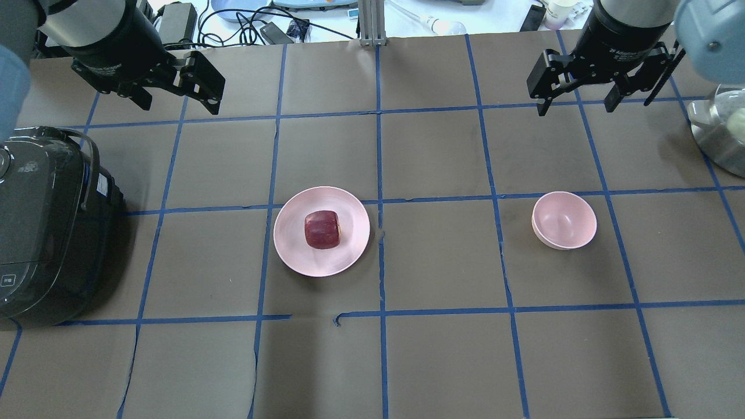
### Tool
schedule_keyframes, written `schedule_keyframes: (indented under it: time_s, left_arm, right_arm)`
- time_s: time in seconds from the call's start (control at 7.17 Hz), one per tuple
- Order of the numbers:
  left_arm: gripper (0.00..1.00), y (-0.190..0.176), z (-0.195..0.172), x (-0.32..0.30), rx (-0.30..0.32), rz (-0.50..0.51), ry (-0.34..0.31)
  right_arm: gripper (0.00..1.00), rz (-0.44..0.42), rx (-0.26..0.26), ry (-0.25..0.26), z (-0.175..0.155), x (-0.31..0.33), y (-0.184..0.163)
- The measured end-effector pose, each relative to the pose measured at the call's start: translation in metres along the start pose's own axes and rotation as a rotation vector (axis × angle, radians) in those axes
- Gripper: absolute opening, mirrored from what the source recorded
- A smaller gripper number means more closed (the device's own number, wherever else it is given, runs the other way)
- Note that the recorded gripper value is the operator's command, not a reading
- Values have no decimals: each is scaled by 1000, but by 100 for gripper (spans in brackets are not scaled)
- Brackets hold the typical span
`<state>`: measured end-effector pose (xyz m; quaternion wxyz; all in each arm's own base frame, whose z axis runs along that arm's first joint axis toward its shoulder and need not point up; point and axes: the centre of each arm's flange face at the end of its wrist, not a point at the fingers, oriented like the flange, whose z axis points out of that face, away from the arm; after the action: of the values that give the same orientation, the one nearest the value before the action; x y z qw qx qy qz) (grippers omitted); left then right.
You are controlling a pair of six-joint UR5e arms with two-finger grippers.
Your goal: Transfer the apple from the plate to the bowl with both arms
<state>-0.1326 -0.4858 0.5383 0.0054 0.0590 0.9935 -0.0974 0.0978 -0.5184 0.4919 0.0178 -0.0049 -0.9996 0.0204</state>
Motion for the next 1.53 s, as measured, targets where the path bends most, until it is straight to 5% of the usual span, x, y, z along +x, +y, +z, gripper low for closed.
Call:
schedule_keyframes:
  time_s: [1.53]
  left_arm:
    - [100,1,1,0,-2,3,2]
  right_arm:
    - [100,7,17,1,-4,0,2]
